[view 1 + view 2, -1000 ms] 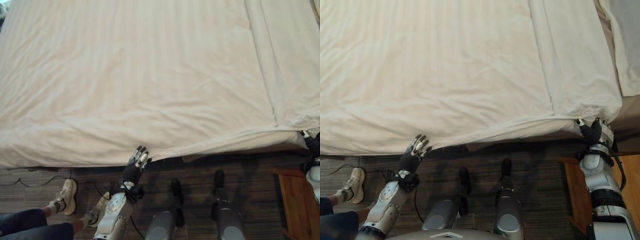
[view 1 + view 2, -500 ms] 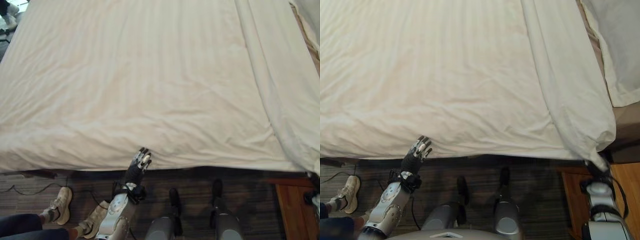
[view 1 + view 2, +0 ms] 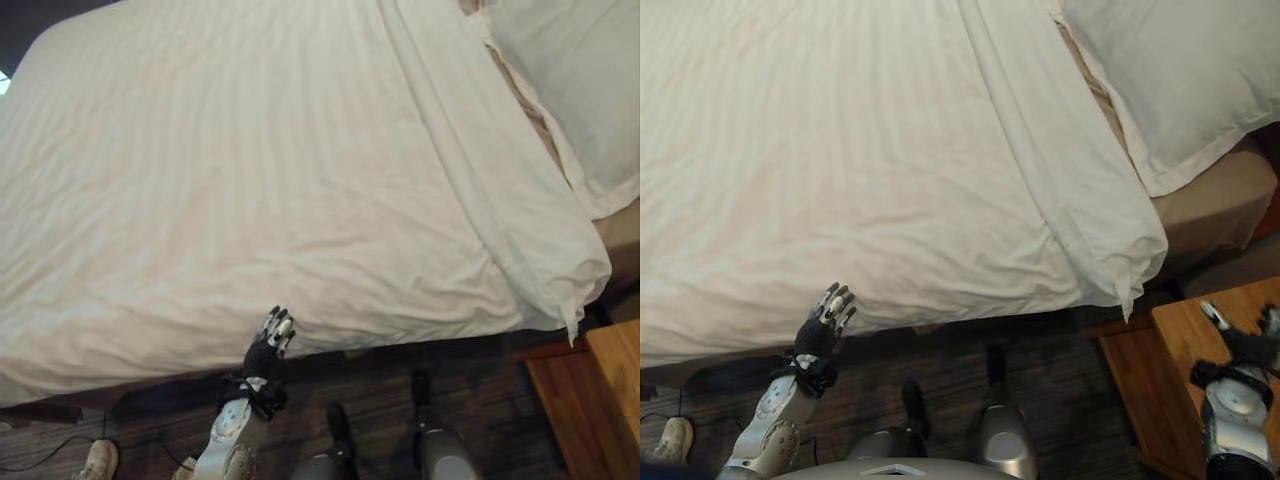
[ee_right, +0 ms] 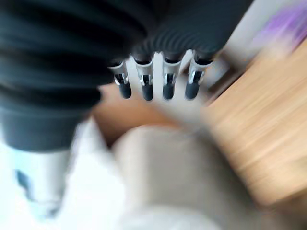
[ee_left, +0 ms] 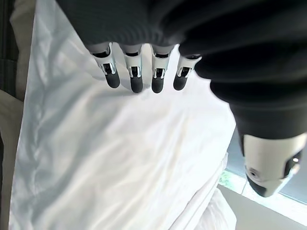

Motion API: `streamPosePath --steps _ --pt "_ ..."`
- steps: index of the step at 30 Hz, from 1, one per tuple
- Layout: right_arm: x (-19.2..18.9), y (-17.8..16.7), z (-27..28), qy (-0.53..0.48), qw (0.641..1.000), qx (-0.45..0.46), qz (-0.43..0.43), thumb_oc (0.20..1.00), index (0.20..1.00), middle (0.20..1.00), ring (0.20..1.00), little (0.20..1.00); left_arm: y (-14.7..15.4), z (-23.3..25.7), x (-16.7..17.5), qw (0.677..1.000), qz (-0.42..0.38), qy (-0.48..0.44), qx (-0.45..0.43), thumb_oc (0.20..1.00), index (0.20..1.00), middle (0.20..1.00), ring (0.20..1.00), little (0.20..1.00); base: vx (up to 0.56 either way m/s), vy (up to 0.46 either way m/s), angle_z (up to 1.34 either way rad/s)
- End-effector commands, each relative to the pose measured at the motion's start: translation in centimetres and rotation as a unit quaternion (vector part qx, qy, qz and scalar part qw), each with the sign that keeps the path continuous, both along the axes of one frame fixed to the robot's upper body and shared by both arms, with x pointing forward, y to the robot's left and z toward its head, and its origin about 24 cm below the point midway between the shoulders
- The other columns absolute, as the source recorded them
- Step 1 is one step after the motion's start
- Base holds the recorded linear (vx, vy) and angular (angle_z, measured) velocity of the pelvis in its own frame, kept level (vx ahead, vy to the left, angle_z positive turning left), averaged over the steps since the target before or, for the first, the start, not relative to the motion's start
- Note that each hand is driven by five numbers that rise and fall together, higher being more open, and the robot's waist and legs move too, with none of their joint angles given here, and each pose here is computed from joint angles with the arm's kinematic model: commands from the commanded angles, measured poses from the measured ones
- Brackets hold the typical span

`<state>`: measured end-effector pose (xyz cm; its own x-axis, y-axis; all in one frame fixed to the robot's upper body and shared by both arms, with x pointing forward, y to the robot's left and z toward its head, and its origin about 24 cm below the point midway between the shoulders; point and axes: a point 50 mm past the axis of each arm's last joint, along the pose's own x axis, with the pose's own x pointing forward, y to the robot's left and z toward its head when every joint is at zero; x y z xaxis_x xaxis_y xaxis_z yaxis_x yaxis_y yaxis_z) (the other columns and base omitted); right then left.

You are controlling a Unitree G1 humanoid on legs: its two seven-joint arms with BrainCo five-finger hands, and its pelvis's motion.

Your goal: Making the bed.

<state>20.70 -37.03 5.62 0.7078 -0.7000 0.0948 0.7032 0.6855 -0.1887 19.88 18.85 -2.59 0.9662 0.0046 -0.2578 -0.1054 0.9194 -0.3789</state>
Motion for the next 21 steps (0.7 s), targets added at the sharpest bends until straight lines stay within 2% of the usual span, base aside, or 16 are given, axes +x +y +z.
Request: streamPosePath --steps 1,2,3,4,5,9,11,18,21 --pt "3.2 1.5 4.3 -0.139 0.987 0.037 0.065 1.0 1.0 1.0 1.0 1.0 0.4 1.4 1.5 0.999 0.006 -0.038 0.008 1.0 1.0 1.0 1.0 1.0 -0.01 0.0 -0.04" --pt "4.2 2.8 4.9 -0.159 0.98 0.053 0.107 0.598 0.598 0.598 0.598 0.598 0.3 1.2 1.4 0.999 0.003 -0.035 0.008 1.0 1.0 1.0 1.0 1.0 0.0 -0.007 -0.09" --pt "4.2 2.8 4.9 -0.159 0.98 0.053 0.107 0.598 0.598 0.598 0.598 0.598 0.4 1.2 1.4 0.999 0.003 -0.035 0.008 1.0 1.0 1.0 1.0 1.0 -0.01 -0.013 -0.17" --pt "5.4 3.9 5.1 -0.161 0.973 0.075 0.148 0.2 0.2 0.2 0.2 0.2 0.2 1.0 1.2 1.0 -0.006 -0.029 0.008 1.0 1.0 1.0 1.0 1.0 -0.02 -0.018 -0.05" --pt "6.3 4.6 5.5 -0.159 0.967 0.083 0.183 0.2 0.2 0.2 0.2 0.2 0.1 1.0 1.1 0.999 -0.012 -0.03 0.008 1.0 1.0 1.0 1.0 1.0 -0.02 -0.024 -0.07" --pt "8.1 5.3 5.9 -0.164 0.957 0.122 0.207 0.2 0.2 0.2 0.2 0.2 -0.2 0.9 1.1 0.999 -0.024 -0.027 0.008 1.0 1.0 1.0 1.0 1.0 -0.02 -0.011 0.02" --pt "11.6 6.1 7.9 -0.163 0.946 0.15 0.238 0.2 0.2 0.2 0.2 0.2 -0.8 0.9 1.2 0.999 -0.043 -0.028 0.009 1.0 1.0 1.0 1.0 1.0 -0.05 -0.023 -0.06" --pt "15.5 4.8 15.5 -0.191 0.949 0.121 0.22 0.2 0.2 0.2 0.2 0.2 -1.3 1.2 1.7 0.997 -0.06 -0.037 0.013 1.0 1.0 1.0 1.0 1.0 -0.01 -0.007 0.02" --pt "16.1 3.1 17.6 -0.194 0.955 0.132 0.179 0.2 0.2 0.2 0.2 0.2 -1.8 1.3 2.1 0.996 -0.076 -0.041 0.019 1.0 1.0 1.0 1.0 1.0 0.01 -0.034 0.0"
